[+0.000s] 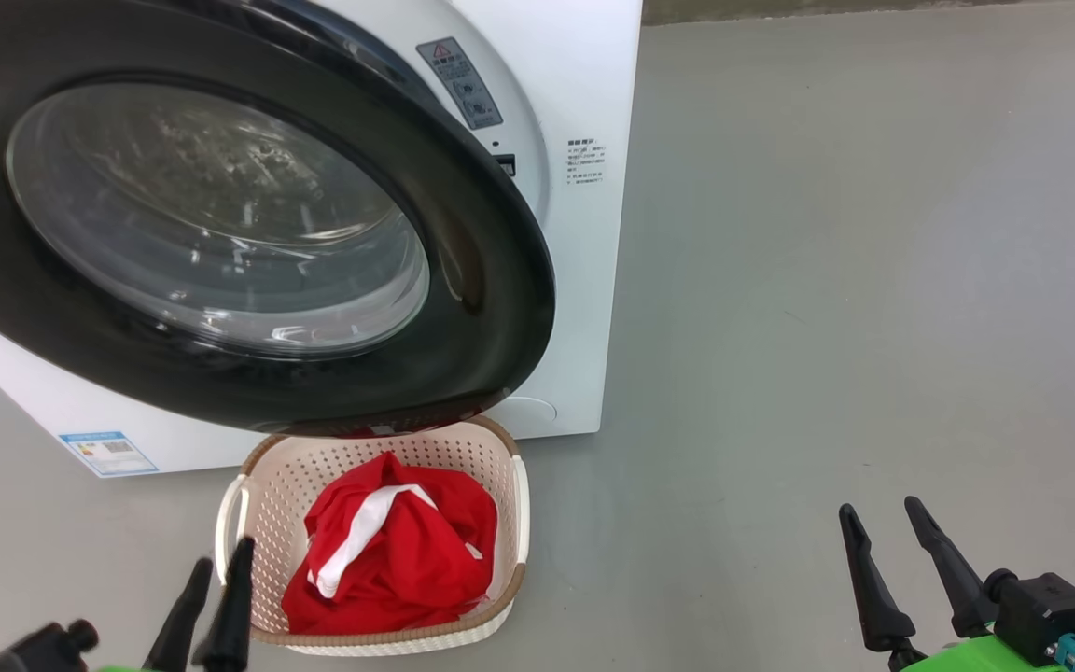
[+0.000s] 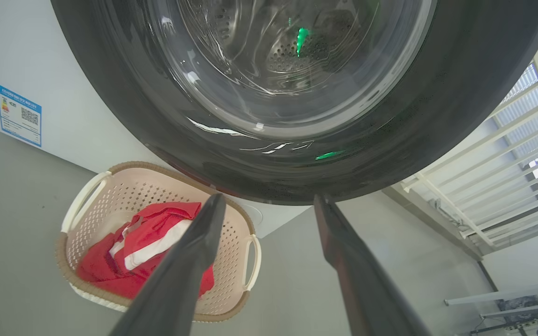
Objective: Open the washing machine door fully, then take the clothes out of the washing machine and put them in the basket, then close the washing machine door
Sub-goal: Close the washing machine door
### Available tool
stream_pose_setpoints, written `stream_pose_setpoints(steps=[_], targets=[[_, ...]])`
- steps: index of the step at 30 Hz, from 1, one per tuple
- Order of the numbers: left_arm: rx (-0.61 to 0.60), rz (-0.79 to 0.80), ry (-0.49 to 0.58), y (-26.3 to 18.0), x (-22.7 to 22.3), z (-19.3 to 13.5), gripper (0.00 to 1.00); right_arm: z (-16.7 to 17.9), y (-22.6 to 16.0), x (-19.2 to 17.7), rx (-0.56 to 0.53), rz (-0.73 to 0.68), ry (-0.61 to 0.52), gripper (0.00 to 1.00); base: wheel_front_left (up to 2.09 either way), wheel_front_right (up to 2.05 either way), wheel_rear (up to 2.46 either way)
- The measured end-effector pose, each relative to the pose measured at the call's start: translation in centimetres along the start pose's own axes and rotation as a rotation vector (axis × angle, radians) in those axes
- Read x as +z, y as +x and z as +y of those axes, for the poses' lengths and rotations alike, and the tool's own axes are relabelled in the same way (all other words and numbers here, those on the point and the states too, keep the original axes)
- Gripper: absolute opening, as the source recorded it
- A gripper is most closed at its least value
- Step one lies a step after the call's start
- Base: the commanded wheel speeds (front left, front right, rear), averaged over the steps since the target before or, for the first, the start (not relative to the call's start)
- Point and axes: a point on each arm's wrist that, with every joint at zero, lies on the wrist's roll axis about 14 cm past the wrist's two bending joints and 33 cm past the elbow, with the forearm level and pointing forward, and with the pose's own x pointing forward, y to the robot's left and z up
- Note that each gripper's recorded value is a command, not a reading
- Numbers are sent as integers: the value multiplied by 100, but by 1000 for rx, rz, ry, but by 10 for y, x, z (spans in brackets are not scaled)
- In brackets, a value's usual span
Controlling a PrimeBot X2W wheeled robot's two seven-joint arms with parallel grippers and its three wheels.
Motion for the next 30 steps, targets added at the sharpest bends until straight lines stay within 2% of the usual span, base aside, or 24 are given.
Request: stream_pose_setpoints(steps=[3, 7, 10, 20, 24, 30], targets=[[3, 18, 132, -7, -5, 7, 100, 0, -1, -1, 0, 3, 0, 100, 0, 0, 0], [21, -3, 221, -11, -1, 13, 100, -1, -1, -2, -1, 6, 0, 100, 0, 0, 0], [16, -20, 333, -14, 4, 13, 100, -1, 0, -2, -1, 8, -1, 100, 0, 0, 0], [-1, -118, 601, -21, 24, -6, 100, 1, 2, -2, 3, 8, -1, 100, 0, 0, 0], [12, -148, 639, -24, 29, -8, 100, 0, 2, -1, 1, 5, -1, 100, 0, 0, 0], [21, -139, 641, -27, 23, -8, 100, -1, 3, -1, -1, 6, -2, 100, 0, 0, 0]])
